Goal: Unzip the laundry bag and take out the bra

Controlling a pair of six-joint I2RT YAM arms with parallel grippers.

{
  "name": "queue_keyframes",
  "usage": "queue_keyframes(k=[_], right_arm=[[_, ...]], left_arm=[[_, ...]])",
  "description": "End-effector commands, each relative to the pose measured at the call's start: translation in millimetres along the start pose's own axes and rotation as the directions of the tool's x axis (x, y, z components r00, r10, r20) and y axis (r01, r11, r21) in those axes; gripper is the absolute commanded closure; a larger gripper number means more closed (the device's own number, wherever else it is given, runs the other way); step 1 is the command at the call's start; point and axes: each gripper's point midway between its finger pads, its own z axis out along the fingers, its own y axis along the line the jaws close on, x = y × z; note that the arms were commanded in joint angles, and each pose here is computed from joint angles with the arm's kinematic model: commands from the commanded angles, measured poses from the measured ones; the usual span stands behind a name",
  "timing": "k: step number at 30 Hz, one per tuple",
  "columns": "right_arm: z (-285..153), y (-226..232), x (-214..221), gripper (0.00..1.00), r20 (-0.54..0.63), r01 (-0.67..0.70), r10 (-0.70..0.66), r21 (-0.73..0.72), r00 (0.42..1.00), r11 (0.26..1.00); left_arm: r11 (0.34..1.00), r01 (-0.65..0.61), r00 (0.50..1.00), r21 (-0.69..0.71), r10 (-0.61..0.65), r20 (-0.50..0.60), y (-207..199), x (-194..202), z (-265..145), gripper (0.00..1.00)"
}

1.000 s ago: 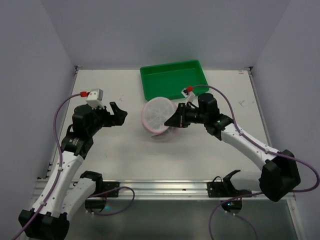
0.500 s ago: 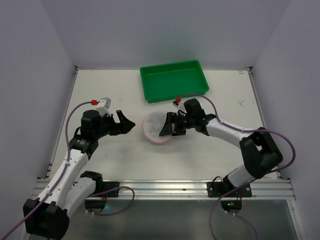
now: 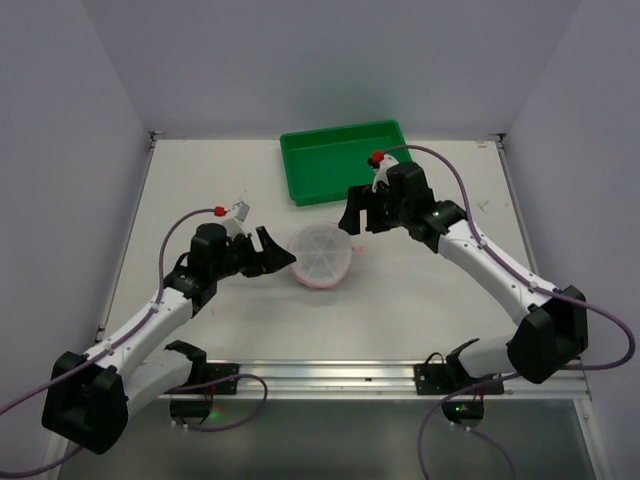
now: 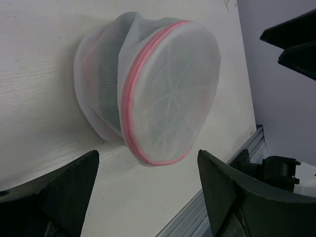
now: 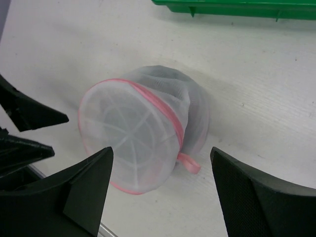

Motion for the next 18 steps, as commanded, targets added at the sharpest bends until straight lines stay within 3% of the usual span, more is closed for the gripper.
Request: queue_keyframes(k=[1, 6, 13, 18], right_arm=[[14, -15, -4, 0.19, -0.045, 0.040, -0.038, 0.039, 0.998, 0.998], [43, -12, -6, 0.20, -0.069, 0.038, -0.038, -0.002, 0.997, 0.999], [57, -4, 33, 0.26, -0.135, -0.036, 0.027, -0.068, 0.991, 0.997], [44, 5, 67, 0.28, -0.167, -0.097, 0.080, -0.093, 0.983, 0.991]], left_arm=[[0.999, 0.021, 1.000, 0.038, -0.021, 0.010, -11, 4, 15, 0.16], [0.999, 0.042, 0.999, 0.000, -0.042, -0.008, 0, 13, 29, 0.29], [0.993, -0.015, 1.000, -0.116, 0.016, 0.005, 21, -4, 51, 0.55], [0.989, -0.091, 0.996, -0.120, 0.093, 0.012, 15, -31, 74, 0.59]])
